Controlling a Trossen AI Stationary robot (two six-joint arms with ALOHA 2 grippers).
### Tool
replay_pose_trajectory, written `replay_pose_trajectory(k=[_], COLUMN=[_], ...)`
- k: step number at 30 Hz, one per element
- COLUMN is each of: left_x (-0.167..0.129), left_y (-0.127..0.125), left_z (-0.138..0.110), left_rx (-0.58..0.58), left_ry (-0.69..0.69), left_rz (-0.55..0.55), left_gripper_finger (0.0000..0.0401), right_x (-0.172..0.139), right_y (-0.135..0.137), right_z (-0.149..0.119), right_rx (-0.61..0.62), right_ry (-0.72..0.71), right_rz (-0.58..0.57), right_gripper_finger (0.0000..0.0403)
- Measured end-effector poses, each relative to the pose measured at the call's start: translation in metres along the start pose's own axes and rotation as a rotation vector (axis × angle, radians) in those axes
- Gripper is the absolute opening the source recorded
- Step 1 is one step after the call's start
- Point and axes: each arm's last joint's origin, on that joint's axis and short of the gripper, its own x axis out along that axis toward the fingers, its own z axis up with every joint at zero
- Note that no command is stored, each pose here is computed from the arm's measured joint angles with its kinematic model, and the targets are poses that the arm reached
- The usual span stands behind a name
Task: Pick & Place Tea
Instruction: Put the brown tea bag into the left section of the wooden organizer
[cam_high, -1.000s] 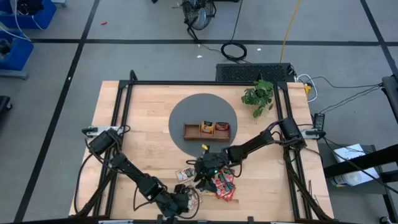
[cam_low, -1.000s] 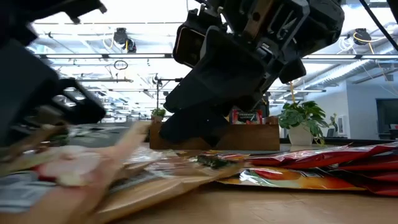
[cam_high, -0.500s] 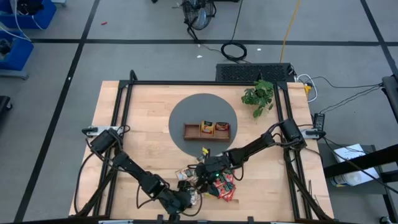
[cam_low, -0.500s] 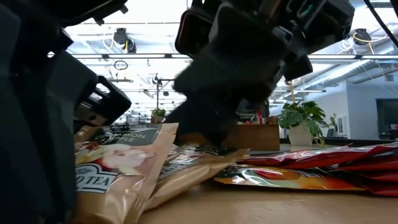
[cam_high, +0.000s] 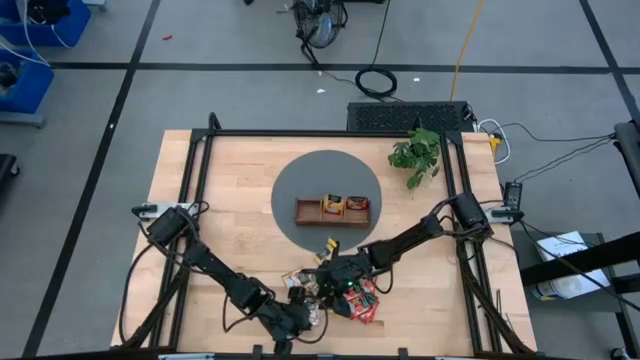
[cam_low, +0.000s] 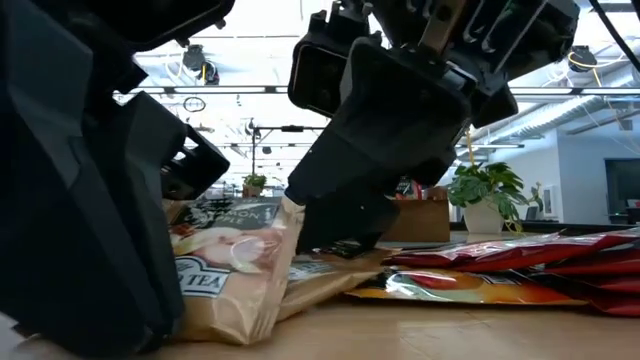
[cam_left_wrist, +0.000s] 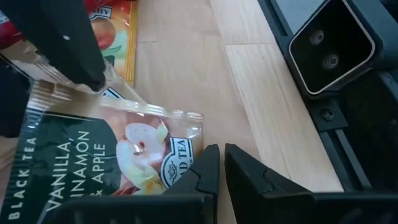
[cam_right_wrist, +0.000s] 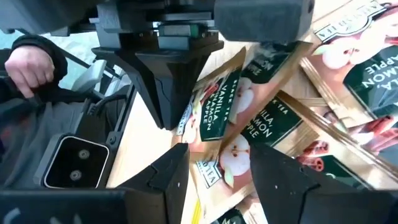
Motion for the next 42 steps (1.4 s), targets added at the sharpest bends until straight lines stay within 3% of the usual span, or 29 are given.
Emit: replay_pose_trajectory(k=[12, 22, 32, 39, 42], left_x=[0.001, 0.001, -0.005, -0.044, -0.059], left_y=[0.007, 0.007, 0.005, -0.008, -0.013], left_z=[0.003, 0.003, 0.008, 0.028, 0.033], left_rx=[0.012, 0.01, 0.046, 0.067, 0.095], left_ry=[-0.008, -0.009, -0.007, -0.047, -0.067], left_rz=[0.022, 0.026, -0.023, -0.056, -0.042], left_gripper_finger=[0.0035, 0.0035, 0.0035, 0.0035, 0.0035], right_x=[0.0, 0.001, -0.001, -0.025, -0.039], right_y=[-0.001, 0.003, 0.006, 0.027, 0.035], right_z=[0.0, -0.002, 0.004, 0.024, 0.031], right_rx=[-0.013, -0.146, -0.188, -0.305, -0.355], right_ry=[-0.018, -0.014, -0.054, -0.093, -0.108], right_rz=[-0.032, -0.026, -0.01, -0.001, -0.052], right_gripper_finger=[0.0143, 0.001, 0.0001, 0.0001, 0.0])
